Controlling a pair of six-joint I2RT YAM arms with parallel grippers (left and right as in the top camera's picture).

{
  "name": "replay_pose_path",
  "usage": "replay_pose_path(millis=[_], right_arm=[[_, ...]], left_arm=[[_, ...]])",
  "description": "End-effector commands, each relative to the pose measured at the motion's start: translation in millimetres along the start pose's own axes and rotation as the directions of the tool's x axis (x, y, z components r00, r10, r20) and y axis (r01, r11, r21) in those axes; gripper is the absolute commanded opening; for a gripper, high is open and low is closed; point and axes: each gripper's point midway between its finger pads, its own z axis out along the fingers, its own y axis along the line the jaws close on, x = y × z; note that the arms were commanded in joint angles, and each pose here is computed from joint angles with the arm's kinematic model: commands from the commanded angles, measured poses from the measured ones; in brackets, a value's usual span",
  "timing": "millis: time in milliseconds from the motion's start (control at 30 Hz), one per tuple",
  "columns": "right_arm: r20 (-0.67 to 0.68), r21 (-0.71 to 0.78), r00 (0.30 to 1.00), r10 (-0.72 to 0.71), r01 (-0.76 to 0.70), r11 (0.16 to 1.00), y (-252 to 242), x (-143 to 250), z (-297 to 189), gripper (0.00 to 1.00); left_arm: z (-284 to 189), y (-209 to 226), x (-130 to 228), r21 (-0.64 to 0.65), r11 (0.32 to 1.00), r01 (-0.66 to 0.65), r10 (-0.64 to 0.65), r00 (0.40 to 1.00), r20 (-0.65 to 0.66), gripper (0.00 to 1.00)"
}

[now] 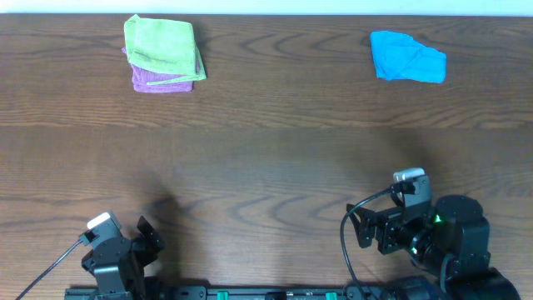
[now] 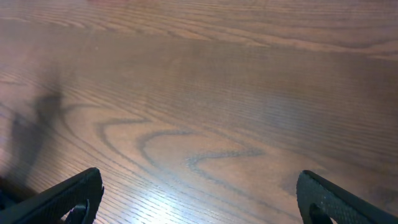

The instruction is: Fold the cloth

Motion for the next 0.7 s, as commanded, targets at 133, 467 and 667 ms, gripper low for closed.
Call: replay_pose_path(millis=[133, 467, 667], right_arm=[[-0.015, 0.013, 1.000, 0.006, -0.006, 1.000, -2.7, 4.6, -0.4, 0.99], [-0.049, 0.011, 0.999, 0.016, -0.016, 1.000, -7.1, 38.6, 4.0, 0.99], [-0.024, 0.009, 1.000, 0.019, -0.018, 1.000, -16.0, 71.7, 17.1, 0.99]], left_arm=[[7.4, 6.2, 11.8, -0.034, 0.999, -0.038, 0.037, 0.999, -0.030, 0.95], [7.4, 6.2, 11.8, -0.034, 0.999, -0.038, 0.037, 0.999, -0.030, 0.95], [7.4, 6.2, 11.8, -0.034, 0.999, -0.038, 0.037, 0.999, -0.030, 0.95]])
